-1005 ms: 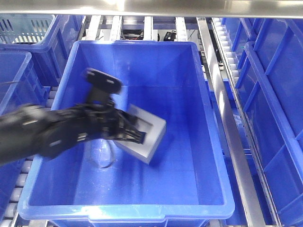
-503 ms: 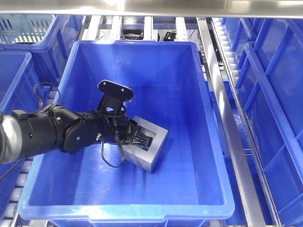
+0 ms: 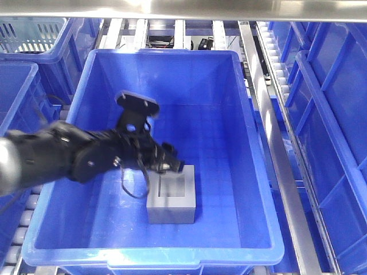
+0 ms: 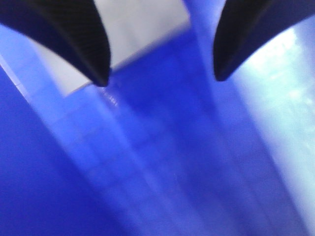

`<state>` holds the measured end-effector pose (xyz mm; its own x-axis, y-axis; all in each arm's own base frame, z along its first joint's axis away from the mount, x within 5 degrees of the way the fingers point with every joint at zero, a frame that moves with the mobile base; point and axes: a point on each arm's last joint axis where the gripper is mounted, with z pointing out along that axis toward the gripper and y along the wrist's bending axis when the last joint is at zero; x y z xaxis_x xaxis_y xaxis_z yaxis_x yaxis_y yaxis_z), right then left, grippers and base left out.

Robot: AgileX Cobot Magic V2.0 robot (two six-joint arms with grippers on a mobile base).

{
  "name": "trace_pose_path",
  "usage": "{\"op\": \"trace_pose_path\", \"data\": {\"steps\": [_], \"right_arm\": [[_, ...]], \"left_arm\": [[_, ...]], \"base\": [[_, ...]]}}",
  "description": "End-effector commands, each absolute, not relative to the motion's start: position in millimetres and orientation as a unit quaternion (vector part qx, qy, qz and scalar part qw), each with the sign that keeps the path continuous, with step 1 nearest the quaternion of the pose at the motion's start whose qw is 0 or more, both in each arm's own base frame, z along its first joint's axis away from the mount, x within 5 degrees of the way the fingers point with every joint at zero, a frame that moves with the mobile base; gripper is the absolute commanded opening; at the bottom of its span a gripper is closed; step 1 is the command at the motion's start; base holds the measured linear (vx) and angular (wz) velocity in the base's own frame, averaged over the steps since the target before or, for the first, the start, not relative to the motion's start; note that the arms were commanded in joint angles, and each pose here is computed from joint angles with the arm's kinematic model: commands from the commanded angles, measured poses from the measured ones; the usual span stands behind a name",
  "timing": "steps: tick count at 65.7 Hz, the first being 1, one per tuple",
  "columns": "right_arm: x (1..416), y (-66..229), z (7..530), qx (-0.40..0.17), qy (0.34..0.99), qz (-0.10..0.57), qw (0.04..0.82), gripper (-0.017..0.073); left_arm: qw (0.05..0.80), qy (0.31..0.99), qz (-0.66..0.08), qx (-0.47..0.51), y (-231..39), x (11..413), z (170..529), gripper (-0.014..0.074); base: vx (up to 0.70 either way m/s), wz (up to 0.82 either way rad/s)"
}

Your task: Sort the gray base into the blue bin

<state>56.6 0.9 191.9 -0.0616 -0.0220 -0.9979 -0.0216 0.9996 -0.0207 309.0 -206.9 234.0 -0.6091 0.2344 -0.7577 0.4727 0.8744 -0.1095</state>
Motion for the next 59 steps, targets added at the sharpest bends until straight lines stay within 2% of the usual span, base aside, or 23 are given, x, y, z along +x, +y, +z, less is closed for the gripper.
{"op": "trace_pose_path", "data": {"steps": [1,14,27,39,59], "right_arm": [[56.5,1.1,194.1,-0.019,0.704,-0.004,0.71,-0.0009],[56.5,1.1,194.1,-0.019,0.704,-0.004,0.71,-0.0009],[56.5,1.1,194.1,-0.019,0.704,-0.004,0.71,-0.0009],[56.5,1.1,194.1,-0.019,0.704,-0.004,0.71,-0.0009],[56.5,1.1,194.1,-0.019,0.704,-0.004,0.71,-0.0009]], "left_arm": [[0.46,0.849,-0.179,0.19,-204.3,303.7,279.5,0.0462],[0.462,0.847,-0.179,0.19,-192.1,285.8,301.5,0.0462],[0.504,0.821,-0.193,0.188,-171.6,255.4,314.7,0.0461],[0.561,0.779,-0.216,0.179,-144.4,214.6,324.1,0.0461],[0.614,0.735,-0.235,0.169,-94.5,140.5,333.0,0.0461]], "base": [[0.0,0.0],[0.0,0.0],[0.0,0.0],[0.0,0.0],[0.0,0.0]]}}
